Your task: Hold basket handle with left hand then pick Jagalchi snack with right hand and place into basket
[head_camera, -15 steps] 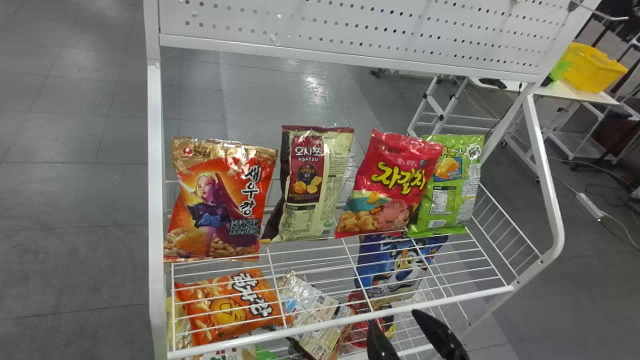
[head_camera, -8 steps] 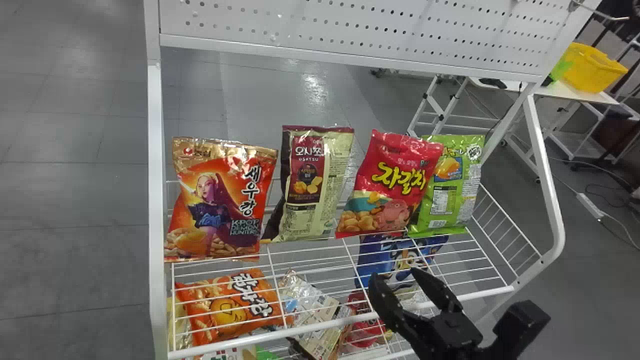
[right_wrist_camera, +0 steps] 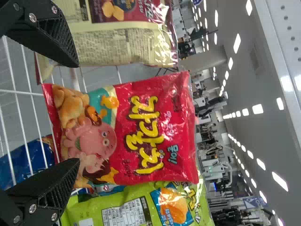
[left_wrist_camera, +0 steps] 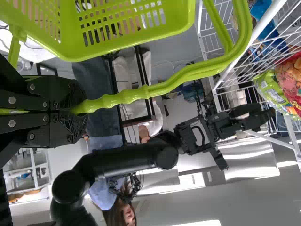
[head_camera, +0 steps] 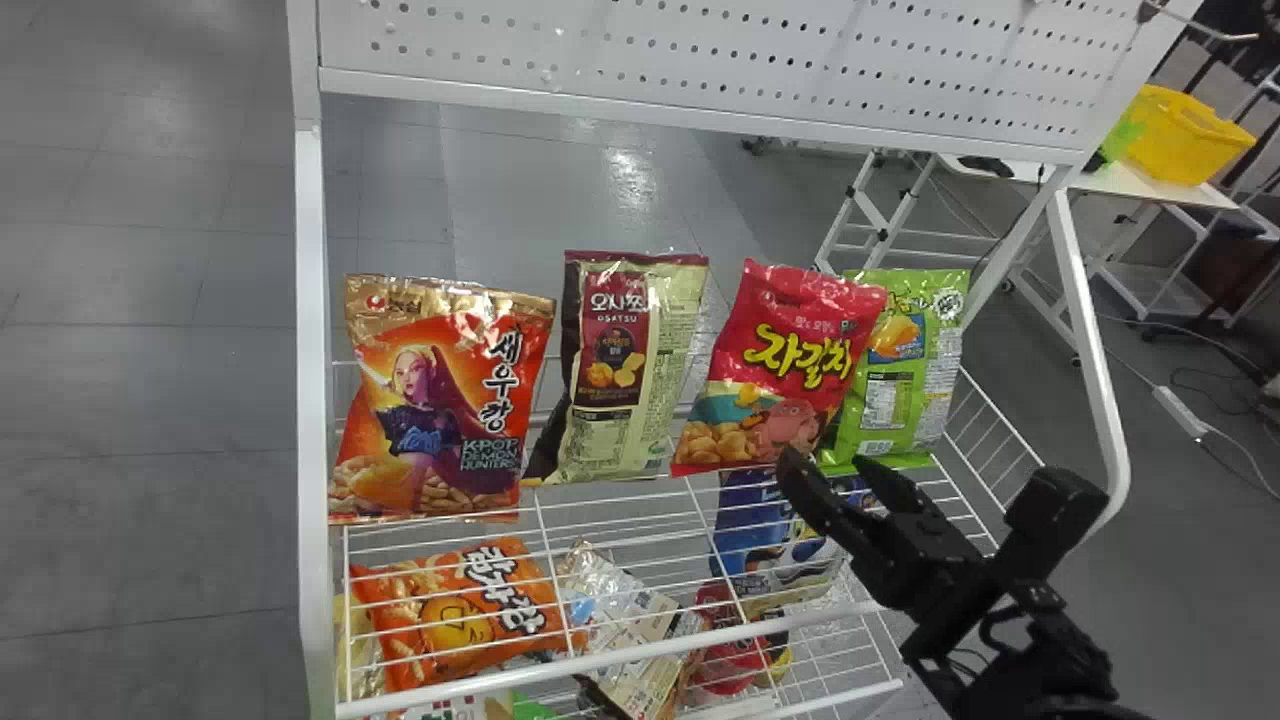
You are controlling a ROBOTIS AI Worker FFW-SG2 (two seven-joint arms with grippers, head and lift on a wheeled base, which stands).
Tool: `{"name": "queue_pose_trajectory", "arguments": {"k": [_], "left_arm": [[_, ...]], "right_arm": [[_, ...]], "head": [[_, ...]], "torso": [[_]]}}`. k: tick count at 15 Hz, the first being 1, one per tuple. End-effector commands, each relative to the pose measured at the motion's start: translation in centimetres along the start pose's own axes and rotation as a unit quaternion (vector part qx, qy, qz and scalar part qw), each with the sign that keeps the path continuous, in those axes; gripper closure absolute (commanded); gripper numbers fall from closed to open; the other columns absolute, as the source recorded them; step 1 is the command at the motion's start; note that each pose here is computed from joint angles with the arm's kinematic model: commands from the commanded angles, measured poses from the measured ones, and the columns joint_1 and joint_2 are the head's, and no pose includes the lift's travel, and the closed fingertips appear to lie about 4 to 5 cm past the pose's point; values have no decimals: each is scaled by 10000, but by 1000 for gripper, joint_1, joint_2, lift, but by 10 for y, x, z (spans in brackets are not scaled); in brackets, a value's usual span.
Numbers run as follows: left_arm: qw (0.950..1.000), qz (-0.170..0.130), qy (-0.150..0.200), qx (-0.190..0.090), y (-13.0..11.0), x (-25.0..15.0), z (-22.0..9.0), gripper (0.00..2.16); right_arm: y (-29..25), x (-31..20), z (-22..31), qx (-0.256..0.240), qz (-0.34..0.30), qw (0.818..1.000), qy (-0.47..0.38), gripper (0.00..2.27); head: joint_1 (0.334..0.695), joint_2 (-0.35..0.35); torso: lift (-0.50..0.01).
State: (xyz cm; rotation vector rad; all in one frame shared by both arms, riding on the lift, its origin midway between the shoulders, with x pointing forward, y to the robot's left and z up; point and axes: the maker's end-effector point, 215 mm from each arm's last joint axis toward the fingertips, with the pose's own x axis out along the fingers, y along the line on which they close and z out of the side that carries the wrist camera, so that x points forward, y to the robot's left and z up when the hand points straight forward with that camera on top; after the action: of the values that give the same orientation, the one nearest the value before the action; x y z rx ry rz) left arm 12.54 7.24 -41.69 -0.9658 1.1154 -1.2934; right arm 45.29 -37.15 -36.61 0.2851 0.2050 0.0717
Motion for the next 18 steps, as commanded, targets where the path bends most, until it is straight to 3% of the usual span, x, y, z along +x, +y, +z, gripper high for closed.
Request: {"name": "queue_pose_trajectory", "arguments": {"k": [1, 10, 18], "left_arm": [[10000, -43, 9, -29, -2, 0, -1, 2148], [10000, -18, 16, -59, -2, -2, 1, 2148], [9999, 22, -47, -96, 1, -8, 1, 2148]], "right_arm": [[-7, 16, 6, 165, -53, 9998, 105, 97], [-10, 73, 11, 520, -30, 9982, 310, 103], [-2, 100, 3, 283, -202, 9982, 492, 100]], "head": [[695, -350], [695, -350], [695, -350]], "torso": [[-8], [-8], [-8]]}}
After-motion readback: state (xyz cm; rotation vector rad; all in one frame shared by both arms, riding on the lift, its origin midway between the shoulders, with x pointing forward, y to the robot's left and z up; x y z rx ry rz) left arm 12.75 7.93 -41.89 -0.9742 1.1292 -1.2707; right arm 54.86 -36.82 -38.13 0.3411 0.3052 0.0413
